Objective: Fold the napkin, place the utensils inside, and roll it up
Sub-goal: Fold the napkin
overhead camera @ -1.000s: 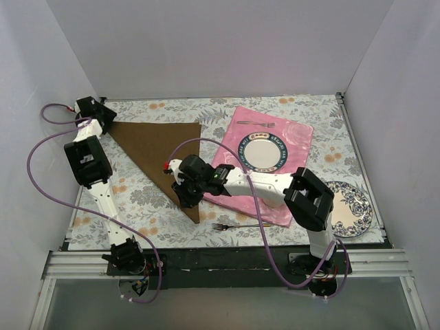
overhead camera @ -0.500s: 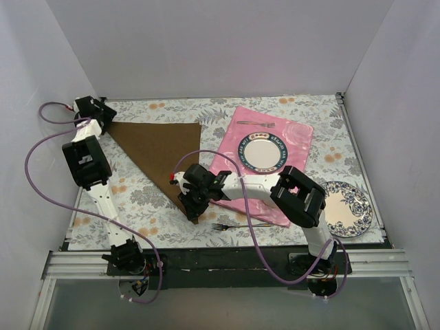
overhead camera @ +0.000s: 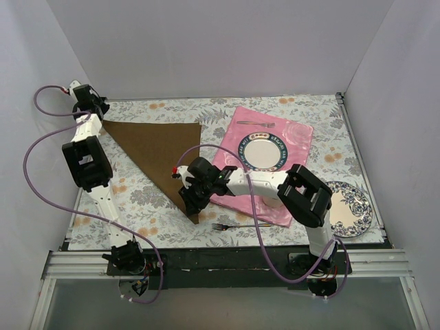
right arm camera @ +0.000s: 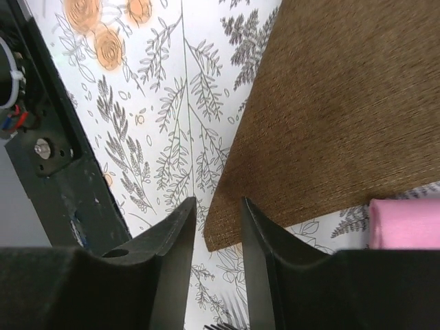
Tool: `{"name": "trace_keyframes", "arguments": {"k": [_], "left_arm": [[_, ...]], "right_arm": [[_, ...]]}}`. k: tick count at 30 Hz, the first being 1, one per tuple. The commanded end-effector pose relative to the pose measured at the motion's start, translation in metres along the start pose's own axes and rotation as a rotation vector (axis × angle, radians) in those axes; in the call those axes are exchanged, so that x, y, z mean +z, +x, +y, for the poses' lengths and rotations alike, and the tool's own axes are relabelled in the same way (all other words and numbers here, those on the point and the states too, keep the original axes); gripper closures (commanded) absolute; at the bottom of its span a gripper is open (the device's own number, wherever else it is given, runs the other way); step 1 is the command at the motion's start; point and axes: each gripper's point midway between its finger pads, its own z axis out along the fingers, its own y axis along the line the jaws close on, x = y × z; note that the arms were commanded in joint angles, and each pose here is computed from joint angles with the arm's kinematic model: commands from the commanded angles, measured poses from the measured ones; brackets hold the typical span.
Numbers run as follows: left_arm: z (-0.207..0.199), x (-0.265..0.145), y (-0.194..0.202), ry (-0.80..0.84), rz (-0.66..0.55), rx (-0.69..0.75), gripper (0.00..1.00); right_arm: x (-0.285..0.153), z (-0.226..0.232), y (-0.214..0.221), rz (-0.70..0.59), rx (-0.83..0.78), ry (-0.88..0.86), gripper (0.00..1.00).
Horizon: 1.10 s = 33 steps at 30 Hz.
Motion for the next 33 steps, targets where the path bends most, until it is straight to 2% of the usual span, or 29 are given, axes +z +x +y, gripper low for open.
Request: {"name": "trace_keyframes", "arguments": {"k": [1,3,4,7,22,28,33], "left_arm": [[0.003,0.009,0.003,-0.010,0.003,0.037,0.86],[0.010,0.010,0.007,-0.041,0.010,0.038,0.90],[0.013,0.010,0.011,-0.060,0.015,0.037,1.00],[0.026,0.011,0.021,-0.119,0.030,0.031,1.00],[0.046,0.034,0.050,-0.171,0.058,0.000,1.00],[0.048,0.041,0.048,-0.173,0.029,0.028,1.00],[0.053,0.043,0.047,-0.191,0.005,0.034,1.00]], "right_arm": [[-0.021,0.020,-0.048,-0.123,-0.040,-0.094,0.62],[-0.019,0.016,-0.046,-0.119,-0.025,-0.099,0.62],[-0.019,0.018,-0.046,-0.115,-0.019,-0.108,0.63],[-0.018,0.017,-0.045,-0.115,-0.013,-0.115,0.63],[-0.011,0.012,-0.044,-0.093,-0.006,-0.123,0.63],[-0.001,0.006,-0.026,-0.064,0.025,-0.126,0.64],[0.012,-0.004,0.007,0.018,0.068,-0.107,0.65]]}}
